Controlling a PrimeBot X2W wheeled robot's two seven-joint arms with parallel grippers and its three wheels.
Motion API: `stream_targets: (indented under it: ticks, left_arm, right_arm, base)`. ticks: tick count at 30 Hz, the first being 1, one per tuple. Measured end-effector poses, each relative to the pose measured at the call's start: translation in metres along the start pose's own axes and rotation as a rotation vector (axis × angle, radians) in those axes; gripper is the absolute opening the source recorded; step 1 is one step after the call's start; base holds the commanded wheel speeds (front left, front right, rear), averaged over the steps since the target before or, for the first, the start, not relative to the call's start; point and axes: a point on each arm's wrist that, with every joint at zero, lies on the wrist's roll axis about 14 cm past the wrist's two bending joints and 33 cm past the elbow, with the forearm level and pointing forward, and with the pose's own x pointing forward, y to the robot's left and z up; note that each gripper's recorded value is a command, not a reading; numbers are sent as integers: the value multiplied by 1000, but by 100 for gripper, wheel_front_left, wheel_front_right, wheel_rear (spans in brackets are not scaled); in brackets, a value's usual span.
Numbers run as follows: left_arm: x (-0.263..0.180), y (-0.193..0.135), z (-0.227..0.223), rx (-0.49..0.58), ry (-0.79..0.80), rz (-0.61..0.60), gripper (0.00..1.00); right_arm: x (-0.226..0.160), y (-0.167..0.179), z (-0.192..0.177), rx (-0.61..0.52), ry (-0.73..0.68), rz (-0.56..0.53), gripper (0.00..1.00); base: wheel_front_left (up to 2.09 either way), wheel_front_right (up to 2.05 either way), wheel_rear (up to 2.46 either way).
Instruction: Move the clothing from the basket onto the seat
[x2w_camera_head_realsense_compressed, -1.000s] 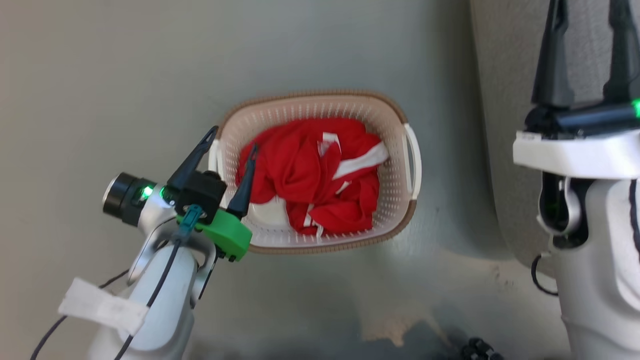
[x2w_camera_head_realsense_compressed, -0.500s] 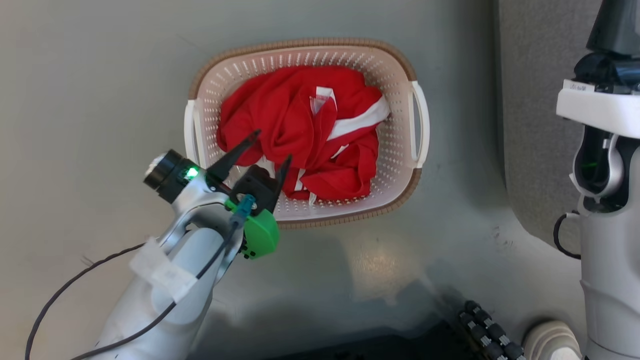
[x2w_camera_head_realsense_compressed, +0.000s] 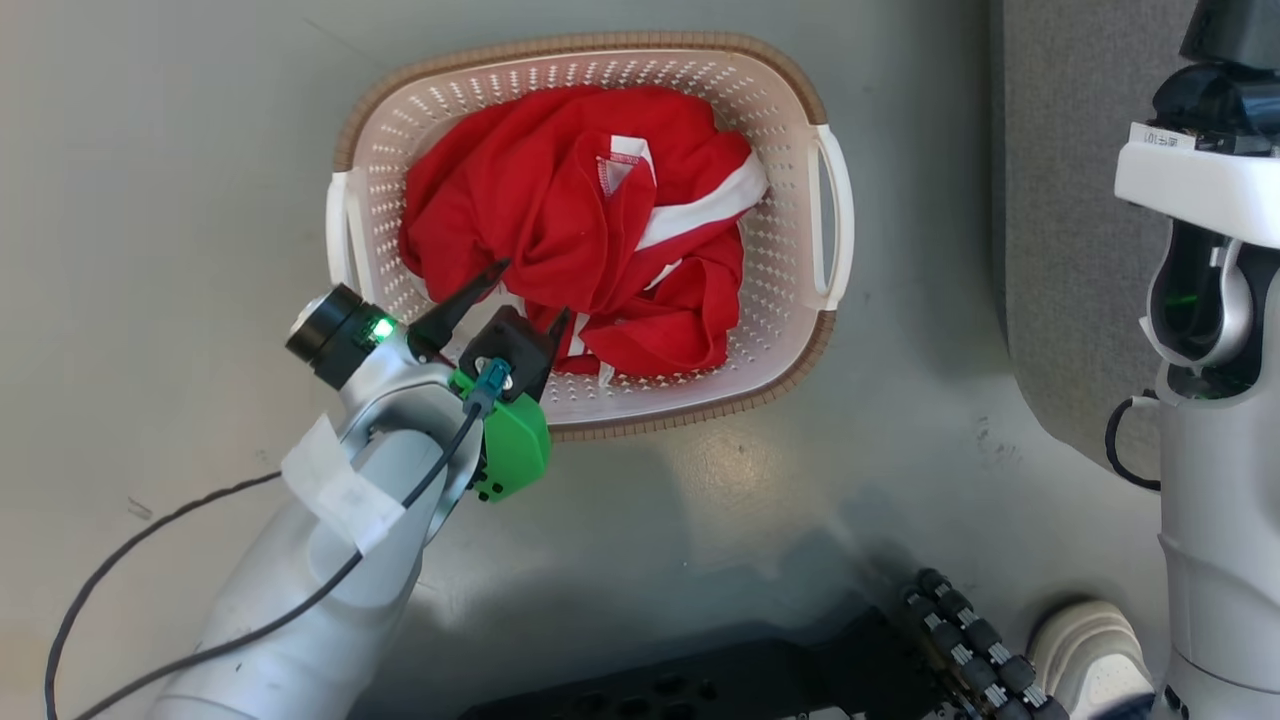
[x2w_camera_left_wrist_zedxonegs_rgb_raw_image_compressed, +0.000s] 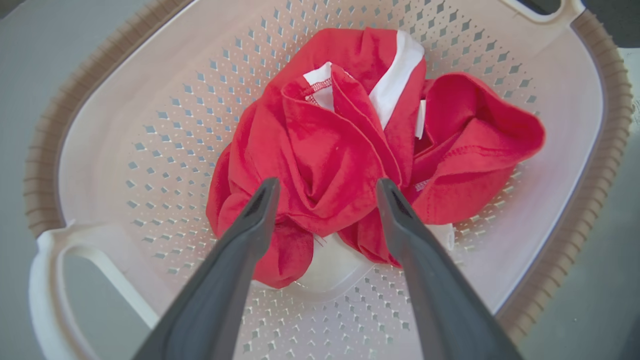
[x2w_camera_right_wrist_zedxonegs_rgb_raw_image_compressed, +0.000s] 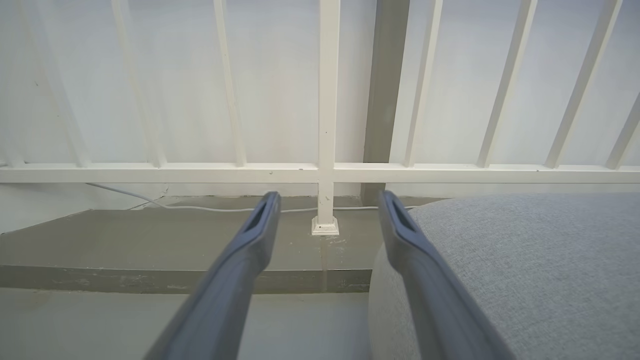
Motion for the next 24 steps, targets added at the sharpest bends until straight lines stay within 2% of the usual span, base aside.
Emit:
stream_targets:
  ticks: [9,24]
  left_arm:
    - [15,3,4,-9,-2,-25,100]
    - [36,-19,-1,-40,41,-118,100]
  right_arm:
    - [-2,-2,-9,-9,22,-3,100]
    - [2,2,-11,-23,25,16,100]
  base:
    - [0,0,0]
    - [0,0,0]
